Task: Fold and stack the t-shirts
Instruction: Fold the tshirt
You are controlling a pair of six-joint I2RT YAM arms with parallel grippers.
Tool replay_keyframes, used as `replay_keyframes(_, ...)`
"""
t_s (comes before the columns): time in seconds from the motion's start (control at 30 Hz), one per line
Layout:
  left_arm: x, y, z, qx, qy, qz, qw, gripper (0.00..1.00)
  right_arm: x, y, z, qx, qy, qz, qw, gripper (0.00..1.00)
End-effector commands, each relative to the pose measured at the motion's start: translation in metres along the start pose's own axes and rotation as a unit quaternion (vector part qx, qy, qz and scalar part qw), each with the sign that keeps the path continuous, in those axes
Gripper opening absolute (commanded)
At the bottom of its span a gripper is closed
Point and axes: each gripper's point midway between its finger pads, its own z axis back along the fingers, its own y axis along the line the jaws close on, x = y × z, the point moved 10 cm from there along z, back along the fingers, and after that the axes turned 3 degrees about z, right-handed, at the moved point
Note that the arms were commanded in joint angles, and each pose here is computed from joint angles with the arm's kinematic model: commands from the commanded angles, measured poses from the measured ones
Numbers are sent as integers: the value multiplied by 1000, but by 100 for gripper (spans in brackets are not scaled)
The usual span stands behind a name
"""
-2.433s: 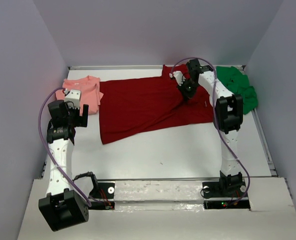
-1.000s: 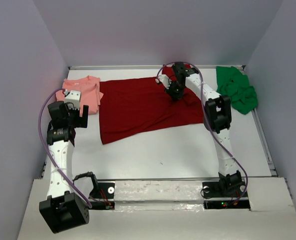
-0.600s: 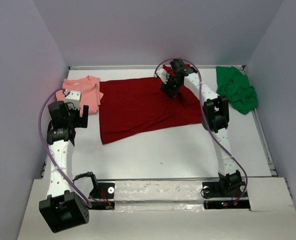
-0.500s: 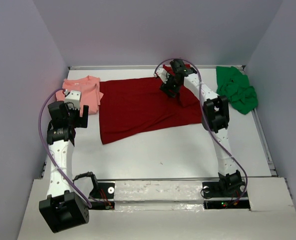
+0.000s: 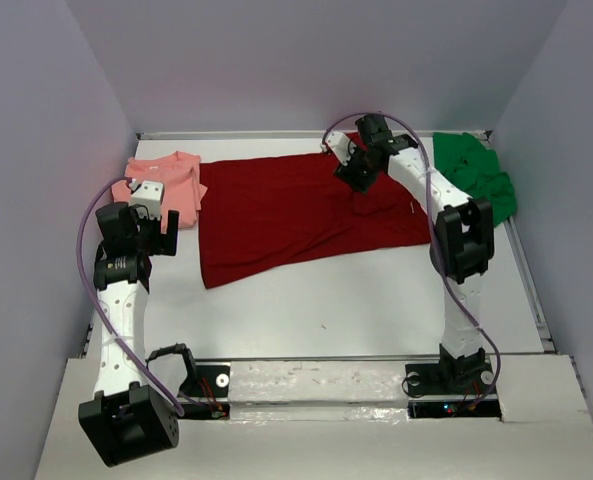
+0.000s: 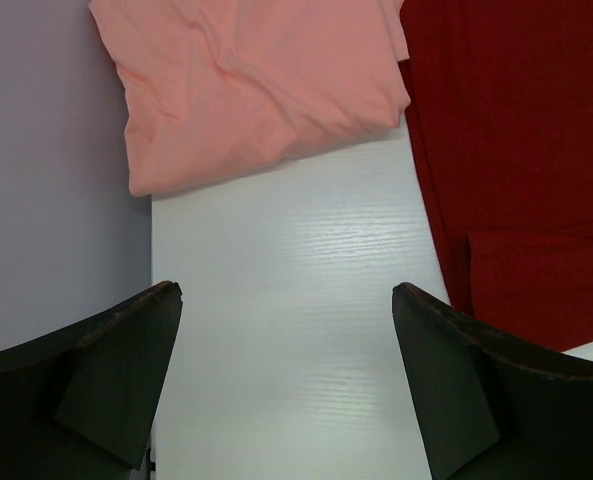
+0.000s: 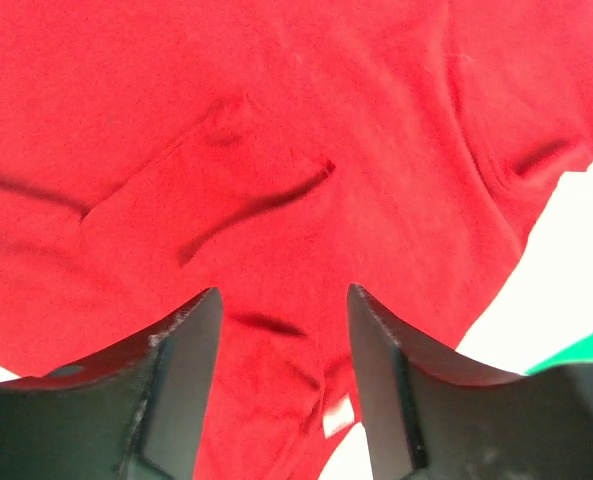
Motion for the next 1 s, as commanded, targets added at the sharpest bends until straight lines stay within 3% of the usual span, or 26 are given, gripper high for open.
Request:
replay_keyframes(0.0,6,-1,7,-7,-25,-3,1000,99,5,5,27,-25,-15,0,1000,53)
replay_keyframes(0.2,6,-1,8,-8,-28,-3,1000,99,-10,21,19,5,5,-11,1000,46)
replay_keyframes(0.97,3,0,6,-4,-20,-5,1000,99,-27,33,-42,69,42,-36,996,46)
